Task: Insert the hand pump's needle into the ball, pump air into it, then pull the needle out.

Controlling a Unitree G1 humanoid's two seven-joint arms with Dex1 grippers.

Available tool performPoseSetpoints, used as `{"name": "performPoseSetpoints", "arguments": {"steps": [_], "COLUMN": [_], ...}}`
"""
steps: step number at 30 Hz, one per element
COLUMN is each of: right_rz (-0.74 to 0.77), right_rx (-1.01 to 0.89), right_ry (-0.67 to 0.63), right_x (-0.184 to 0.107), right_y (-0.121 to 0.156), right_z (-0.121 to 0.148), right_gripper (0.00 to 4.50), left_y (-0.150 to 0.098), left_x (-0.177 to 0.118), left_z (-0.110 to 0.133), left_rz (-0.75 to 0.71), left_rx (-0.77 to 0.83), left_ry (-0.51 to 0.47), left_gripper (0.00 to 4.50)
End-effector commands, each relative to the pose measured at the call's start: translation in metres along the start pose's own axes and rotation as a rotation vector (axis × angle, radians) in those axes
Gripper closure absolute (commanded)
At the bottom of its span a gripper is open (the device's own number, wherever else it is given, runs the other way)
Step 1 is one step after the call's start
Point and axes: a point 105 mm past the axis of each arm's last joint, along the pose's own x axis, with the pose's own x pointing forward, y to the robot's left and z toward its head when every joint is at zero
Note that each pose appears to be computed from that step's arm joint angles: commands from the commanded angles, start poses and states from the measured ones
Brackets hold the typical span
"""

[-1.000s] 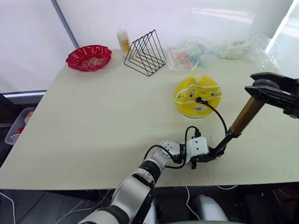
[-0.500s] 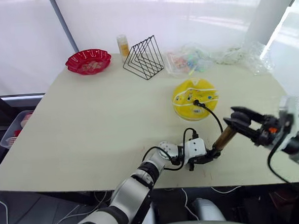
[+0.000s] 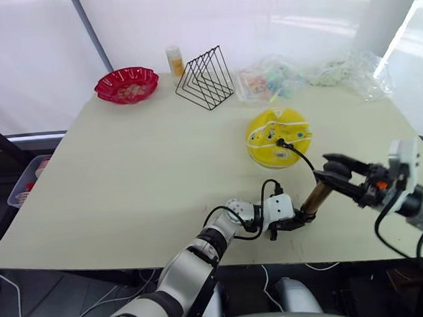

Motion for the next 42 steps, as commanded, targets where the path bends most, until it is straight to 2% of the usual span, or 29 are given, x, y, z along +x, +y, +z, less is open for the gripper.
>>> {"name": "performPoseSetpoints", "arguments": {"steps": [1,7,9,11,13,14,15,18,22,27,31,36,40,42], "right_rz": [-0.043,-0.062,-0.069,-0.084,-0.093,-0.094,-0.112,-0.144,-0.168,-0.182,-0.194,-0.117,-0.089,-0.088], "right_rx": [-0.197,-0.203,-0.201,-0.163,-0.078,-0.05,-0.028,0.015,0.056,0.067,0.037,-0.113,-0.185,-0.205], "right_ry": [-0.186,-0.223,-0.241,-0.218,-0.07,-0.023,0.075,0.179,0.236,0.243,0.182,-0.068,-0.134,-0.141], "right_x": [-0.015,-0.032,-0.033,-0.029,-0.02,-0.019,-0.018,-0.022,-0.025,-0.025,-0.021,-0.011,-0.016,-0.02], "right_y": [-0.001,0.0,0.001,-0.002,-0.006,-0.006,-0.009,-0.01,-0.007,-0.005,-0.01,-0.012,-0.012,-0.012], "right_z": [0.085,0.137,0.142,0.128,0.075,0.057,0.022,-0.04,-0.089,-0.111,-0.099,0.003,0.059,0.075], "right_gripper": [2.43,2.43,2.43,2.43,2.43,2.43,2.43,2.43,2.43,2.43,2.43,2.43,2.43,2.43], "left_y": [-0.044,-0.044,-0.044,-0.044,-0.044,-0.044,-0.043,-0.042,-0.041,-0.042,-0.043,-0.043,-0.044,-0.044], "left_x": [-0.008,-0.007,-0.007,-0.006,-0.005,-0.004,-0.004,-0.003,-0.003,-0.005,-0.004,-0.005,-0.005,-0.005], "left_z": [-0.054,-0.053,-0.052,-0.052,-0.051,-0.05,-0.049,-0.048,-0.049,-0.051,-0.051,-0.051,-0.051,-0.051], "left_rz": [-0.142,-0.144,-0.144,-0.144,-0.143,-0.142,-0.141,-0.137,-0.132,-0.134,-0.138,-0.141,-0.148,-0.15], "left_rx": [-0.108,-0.111,-0.11,-0.112,-0.114,-0.114,-0.113,-0.112,-0.111,-0.112,-0.112,-0.111,-0.109,-0.109], "left_ry": [0.186,0.184,0.183,0.182,0.176,0.175,0.174,0.172,0.175,0.181,0.182,0.185,0.186,0.186], "left_gripper": [3.48,3.48,3.48,3.48,3.48,3.48,3.48,3.48,3.48,3.48,3.48,3.48,3.48,3.48]}}
